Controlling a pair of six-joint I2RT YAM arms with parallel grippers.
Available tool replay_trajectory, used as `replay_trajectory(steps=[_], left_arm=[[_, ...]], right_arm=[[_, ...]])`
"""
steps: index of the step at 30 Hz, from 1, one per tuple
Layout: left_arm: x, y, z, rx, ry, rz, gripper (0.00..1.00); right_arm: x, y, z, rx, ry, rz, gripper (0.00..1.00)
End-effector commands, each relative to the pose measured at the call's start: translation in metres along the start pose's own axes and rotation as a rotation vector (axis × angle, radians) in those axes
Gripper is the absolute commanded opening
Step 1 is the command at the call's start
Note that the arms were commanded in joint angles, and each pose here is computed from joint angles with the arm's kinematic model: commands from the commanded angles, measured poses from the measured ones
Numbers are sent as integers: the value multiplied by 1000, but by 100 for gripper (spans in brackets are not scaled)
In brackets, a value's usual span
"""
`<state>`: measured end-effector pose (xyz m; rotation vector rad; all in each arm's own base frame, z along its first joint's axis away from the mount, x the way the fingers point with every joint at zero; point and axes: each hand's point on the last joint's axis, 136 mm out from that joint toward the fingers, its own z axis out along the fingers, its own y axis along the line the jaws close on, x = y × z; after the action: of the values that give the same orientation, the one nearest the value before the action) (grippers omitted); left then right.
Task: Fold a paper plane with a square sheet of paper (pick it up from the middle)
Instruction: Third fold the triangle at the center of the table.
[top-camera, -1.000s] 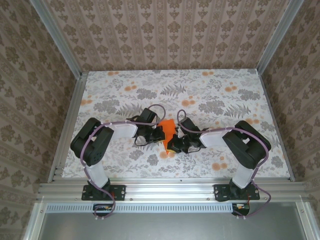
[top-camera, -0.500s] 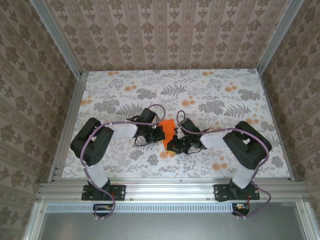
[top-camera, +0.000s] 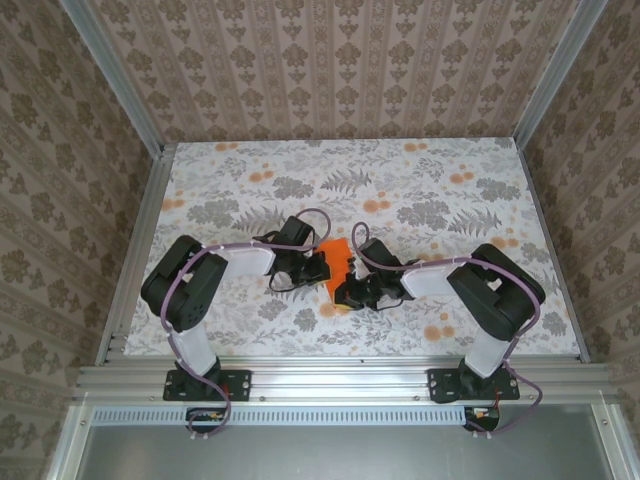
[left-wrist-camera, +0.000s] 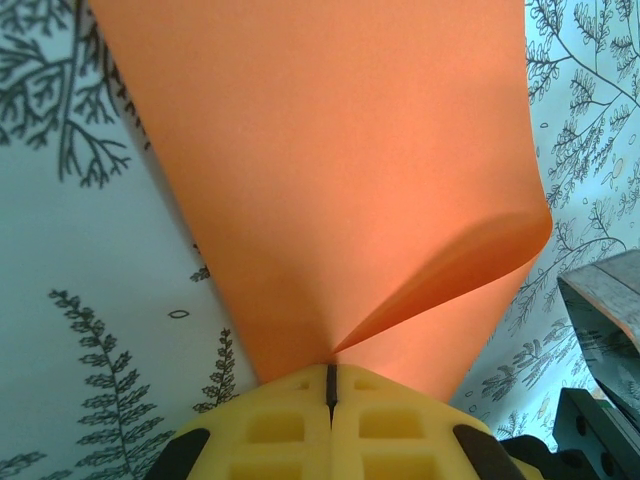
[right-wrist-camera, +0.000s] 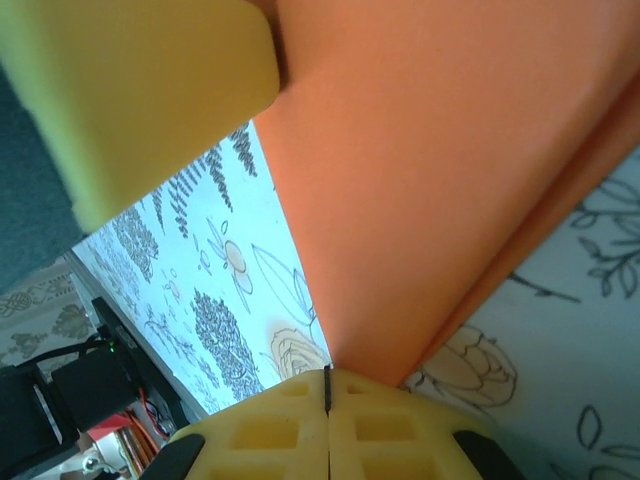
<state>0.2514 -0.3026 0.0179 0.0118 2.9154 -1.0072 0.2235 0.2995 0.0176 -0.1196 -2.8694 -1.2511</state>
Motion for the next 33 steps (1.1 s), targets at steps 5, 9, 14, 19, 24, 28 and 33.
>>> replay_trajectory(steps=[5, 9, 14, 19, 24, 28, 33], left_arm=[[15, 41, 16, -153, 35, -54, 0], [15, 41, 16, -153, 35, -51, 0], [16, 41, 16, -155, 38, -48, 0], [15, 41, 16, -155, 38, -47, 0], [15, 40, 15, -152, 37, -43, 0], [14, 40, 14, -154, 33, -42, 0], [15, 40, 14, -156, 35, -40, 0]], right_arm=[[18, -29, 6, 102, 54, 11, 7], [16, -38, 6, 166, 51, 21, 6], [-7, 4, -17, 89, -59, -67, 7], [-31, 7, -34, 95, -158, -50, 7], [-39, 9, -24, 74, -130, -32, 6], [-40, 6, -15, 76, -102, -24, 6], [-40, -12, -9, 129, -100, 24, 6]])
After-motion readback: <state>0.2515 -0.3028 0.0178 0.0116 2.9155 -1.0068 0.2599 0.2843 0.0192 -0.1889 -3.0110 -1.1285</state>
